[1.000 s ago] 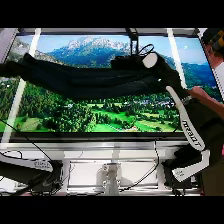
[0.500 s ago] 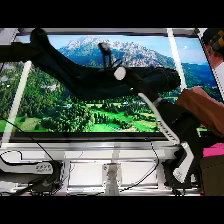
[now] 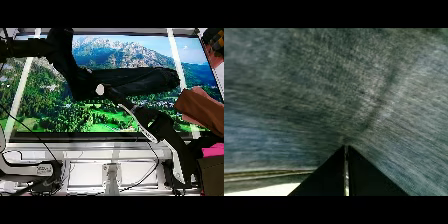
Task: Fold the clothes and pants, and hang the long-sleeved shirts on hangers.
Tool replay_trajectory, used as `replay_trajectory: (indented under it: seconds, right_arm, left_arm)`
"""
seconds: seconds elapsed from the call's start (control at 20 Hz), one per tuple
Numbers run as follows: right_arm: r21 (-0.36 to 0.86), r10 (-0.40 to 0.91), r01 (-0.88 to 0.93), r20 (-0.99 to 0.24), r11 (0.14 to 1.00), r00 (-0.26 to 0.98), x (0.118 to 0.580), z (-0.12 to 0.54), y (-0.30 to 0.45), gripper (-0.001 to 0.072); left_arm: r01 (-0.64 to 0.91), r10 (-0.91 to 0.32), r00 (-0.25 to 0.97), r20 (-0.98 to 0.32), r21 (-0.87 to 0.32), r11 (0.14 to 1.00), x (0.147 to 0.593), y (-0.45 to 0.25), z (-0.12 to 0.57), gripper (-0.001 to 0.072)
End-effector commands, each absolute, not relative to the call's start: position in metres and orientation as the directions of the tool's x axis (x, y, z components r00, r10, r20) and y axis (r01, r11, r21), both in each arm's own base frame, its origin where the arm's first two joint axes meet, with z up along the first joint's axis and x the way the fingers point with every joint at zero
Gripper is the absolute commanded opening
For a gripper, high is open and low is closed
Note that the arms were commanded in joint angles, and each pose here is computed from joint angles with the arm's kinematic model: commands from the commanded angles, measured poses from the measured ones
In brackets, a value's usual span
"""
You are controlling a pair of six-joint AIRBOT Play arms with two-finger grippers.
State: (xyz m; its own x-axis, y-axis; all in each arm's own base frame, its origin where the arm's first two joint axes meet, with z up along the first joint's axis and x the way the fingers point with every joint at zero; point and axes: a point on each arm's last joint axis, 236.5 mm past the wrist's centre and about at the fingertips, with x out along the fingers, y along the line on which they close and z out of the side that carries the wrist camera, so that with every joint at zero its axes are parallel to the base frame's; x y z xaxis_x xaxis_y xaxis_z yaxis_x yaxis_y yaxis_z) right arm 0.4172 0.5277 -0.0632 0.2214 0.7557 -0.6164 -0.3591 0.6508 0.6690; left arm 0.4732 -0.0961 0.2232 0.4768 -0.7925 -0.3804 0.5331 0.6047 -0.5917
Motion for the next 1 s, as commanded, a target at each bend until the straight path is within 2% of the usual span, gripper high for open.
replay_trajectory:
  seconds: [0.0,0.3,0.5,0.65,0.7,0.8,0.85,0.95]
  right_arm:
    - [0.669,0.752,-0.354,-0.628,0.654,0.201,0.412,-0.069,0.529,0.0041]
    - [0.586,0.670,-0.339,-0.701,0.736,0.242,0.473,-0.019,0.420,0.0041]
    - [0.540,0.617,-0.298,-0.680,0.787,0.397,0.526,0.045,0.329,0.0042]
    - [0.536,0.583,-0.253,-0.635,0.805,0.508,0.552,0.092,0.267,0.0042]
    - [0.531,0.572,-0.248,-0.624,0.810,0.532,0.556,0.105,0.251,0.0043]
    - [0.511,0.549,-0.243,-0.618,0.825,0.563,0.560,0.122,0.221,0.0043]
    - [0.495,0.534,-0.242,-0.621,0.835,0.573,0.560,0.128,0.207,0.0042]
    - [0.486,0.514,-0.220,-0.632,0.846,0.580,0.560,0.133,0.185,0.0043]
  left_arm:
    - [0.543,-0.800,0.475,-0.368,-0.593,0.595,0.476,-0.108,0.225,0.0035]
    - [0.518,-0.847,0.359,-0.391,-0.672,0.529,0.480,-0.154,0.188,0.0035]
    - [0.486,-0.878,0.247,-0.410,-0.732,0.479,0.484,-0.217,0.138,0.0035]
    - [0.454,-0.877,0.219,-0.427,-0.751,0.479,0.494,-0.263,0.094,0.0048]
    - [0.431,-0.883,0.202,-0.425,-0.771,0.469,0.494,-0.277,0.080,0.0139]
    - [0.357,-0.922,0.147,-0.358,-0.850,0.387,0.487,-0.301,0.073,0.0656]
    - [0.336,-0.939,0.133,-0.316,-0.877,0.343,0.486,-0.308,0.076,0.0702]
    - [0.313,-0.958,0.128,-0.258,-0.906,0.286,0.486,-0.313,0.085,0.0702]
